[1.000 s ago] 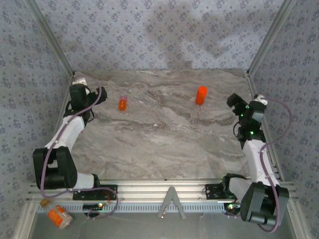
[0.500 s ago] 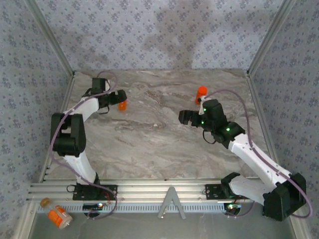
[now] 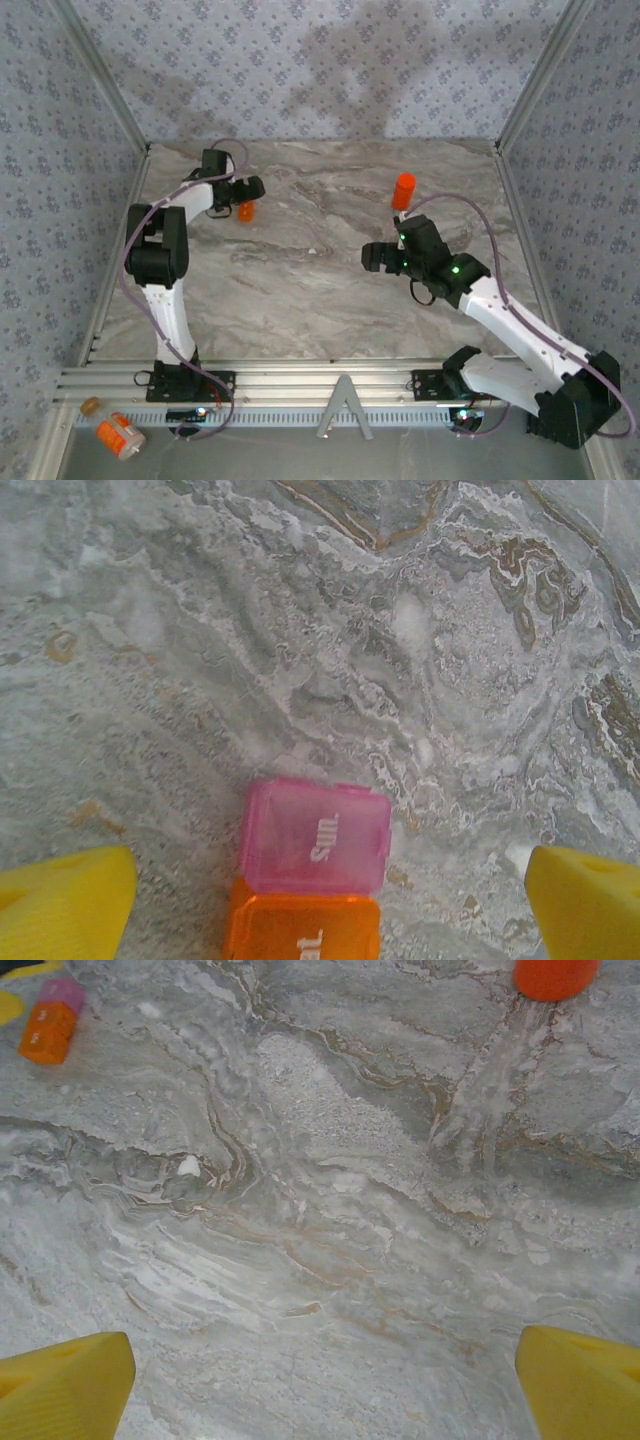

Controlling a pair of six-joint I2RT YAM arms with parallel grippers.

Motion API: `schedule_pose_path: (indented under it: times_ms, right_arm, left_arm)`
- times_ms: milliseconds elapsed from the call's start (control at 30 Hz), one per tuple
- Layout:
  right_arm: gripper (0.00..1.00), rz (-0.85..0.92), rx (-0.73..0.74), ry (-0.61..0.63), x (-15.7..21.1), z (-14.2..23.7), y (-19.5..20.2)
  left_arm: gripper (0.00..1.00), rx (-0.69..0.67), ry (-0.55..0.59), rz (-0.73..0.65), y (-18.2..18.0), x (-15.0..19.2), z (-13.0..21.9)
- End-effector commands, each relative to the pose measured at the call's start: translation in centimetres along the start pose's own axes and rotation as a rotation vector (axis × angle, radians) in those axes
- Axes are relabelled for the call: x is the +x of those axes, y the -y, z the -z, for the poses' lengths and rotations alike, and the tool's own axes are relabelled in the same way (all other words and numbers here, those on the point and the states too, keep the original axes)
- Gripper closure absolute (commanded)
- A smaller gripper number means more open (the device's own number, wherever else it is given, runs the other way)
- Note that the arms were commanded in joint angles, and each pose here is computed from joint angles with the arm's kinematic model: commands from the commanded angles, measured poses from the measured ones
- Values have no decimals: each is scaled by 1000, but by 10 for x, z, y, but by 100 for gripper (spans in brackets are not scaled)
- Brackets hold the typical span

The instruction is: Sort the pills into containers

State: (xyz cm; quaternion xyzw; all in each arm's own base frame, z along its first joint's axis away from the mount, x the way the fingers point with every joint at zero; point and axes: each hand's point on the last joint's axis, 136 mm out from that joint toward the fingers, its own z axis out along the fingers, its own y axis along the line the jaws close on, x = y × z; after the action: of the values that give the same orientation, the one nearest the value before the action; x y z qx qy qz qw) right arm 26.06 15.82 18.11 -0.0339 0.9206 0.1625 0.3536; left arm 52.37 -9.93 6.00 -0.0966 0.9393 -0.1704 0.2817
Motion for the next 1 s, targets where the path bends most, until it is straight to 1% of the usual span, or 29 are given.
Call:
schedule_pose_path:
  times_ms: [0, 167, 367, 533, 667, 800, 967]
  right_arm:
    - [0, 24, -15, 2, 6, 10, 2]
    - [0, 24, -10, 4, 6, 13, 5]
    - [0, 11, -6, 13, 4, 13, 7]
    - [0, 2, -19, 19, 1, 12, 4]
    - [0, -4, -21, 17, 1, 10, 4]
    - [0, -4, -29, 22, 2, 7, 3]
    - [0, -10, -27, 21, 3, 2, 3]
  left_arm:
    - [0, 23, -9, 2, 15, -5, -7]
    - [0, 51, -25, -28, 34, 2, -15]
    - [0, 89, -47, -52, 52, 21, -15]
    - [1, 139, -48, -53, 69, 35, -7]
    - [0, 183, -53, -69, 87, 53, 1]
    - [1, 231, -52, -106, 108, 71, 9]
    - [0, 297, -54, -146, 139, 86, 18]
